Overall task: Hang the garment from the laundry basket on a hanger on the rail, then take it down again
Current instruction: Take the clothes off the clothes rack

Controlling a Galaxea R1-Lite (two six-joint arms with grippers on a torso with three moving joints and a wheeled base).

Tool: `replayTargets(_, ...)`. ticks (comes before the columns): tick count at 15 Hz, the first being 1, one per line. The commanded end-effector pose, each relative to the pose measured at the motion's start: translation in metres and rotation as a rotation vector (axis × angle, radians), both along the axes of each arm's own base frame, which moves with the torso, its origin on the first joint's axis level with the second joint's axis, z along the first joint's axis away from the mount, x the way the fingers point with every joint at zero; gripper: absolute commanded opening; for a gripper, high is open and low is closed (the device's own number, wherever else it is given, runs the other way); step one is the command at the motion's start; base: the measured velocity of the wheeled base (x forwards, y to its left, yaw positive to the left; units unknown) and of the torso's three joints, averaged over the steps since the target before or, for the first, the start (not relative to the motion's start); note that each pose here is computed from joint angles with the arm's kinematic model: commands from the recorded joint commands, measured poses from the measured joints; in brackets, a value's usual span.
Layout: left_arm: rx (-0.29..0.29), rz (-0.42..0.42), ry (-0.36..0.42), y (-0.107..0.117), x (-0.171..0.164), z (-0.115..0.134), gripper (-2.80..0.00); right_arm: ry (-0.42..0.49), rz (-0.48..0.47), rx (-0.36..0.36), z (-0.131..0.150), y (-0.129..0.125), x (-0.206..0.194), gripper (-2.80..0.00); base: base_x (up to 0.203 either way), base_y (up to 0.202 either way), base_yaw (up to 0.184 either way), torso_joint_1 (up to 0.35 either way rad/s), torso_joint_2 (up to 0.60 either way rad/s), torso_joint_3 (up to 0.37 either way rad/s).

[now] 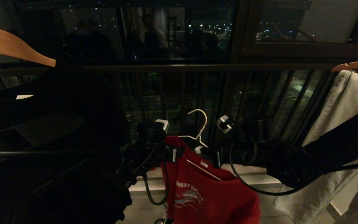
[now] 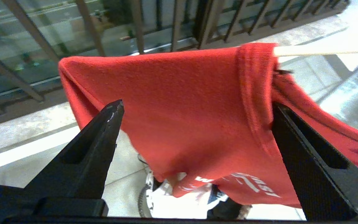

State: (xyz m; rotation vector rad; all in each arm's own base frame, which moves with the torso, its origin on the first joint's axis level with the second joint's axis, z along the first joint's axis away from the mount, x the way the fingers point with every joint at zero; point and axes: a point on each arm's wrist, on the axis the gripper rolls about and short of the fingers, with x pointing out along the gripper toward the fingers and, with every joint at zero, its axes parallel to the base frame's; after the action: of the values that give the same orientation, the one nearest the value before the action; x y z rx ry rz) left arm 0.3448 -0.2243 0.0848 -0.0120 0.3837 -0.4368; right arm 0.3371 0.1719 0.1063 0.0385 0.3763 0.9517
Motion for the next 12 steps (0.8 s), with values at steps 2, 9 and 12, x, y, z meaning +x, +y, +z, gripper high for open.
replayTargets(2, -0.005, 0.012, -0.069, -0.003, 0.007, -0.004, 0.0, -0.007, 0.003, 0.005, 0.002, 0.0, 0.0, -2.8, 0.0, 0.0, 0.0, 0.0, 0.0, 0.0)
replayTargets(9, 0.019, 0.038, -0.1, 0.001, 0.009, -0.004, 0.0, -0.018, -0.008, 0.01, 0.005, -0.002, 0.004, -2.8, 0.0, 0.0, 0.0, 0.0, 0.0, 0.0)
replayTargets(12, 0.021, 0.041, -0.107, 0.002, 0.01, -0.003, 0.0, -0.027, -0.028, 0.014, 0.006, -0.007, 0.011, -2.8, 0.0, 0.0, 0.0, 0.0, 0.0, 0.0)
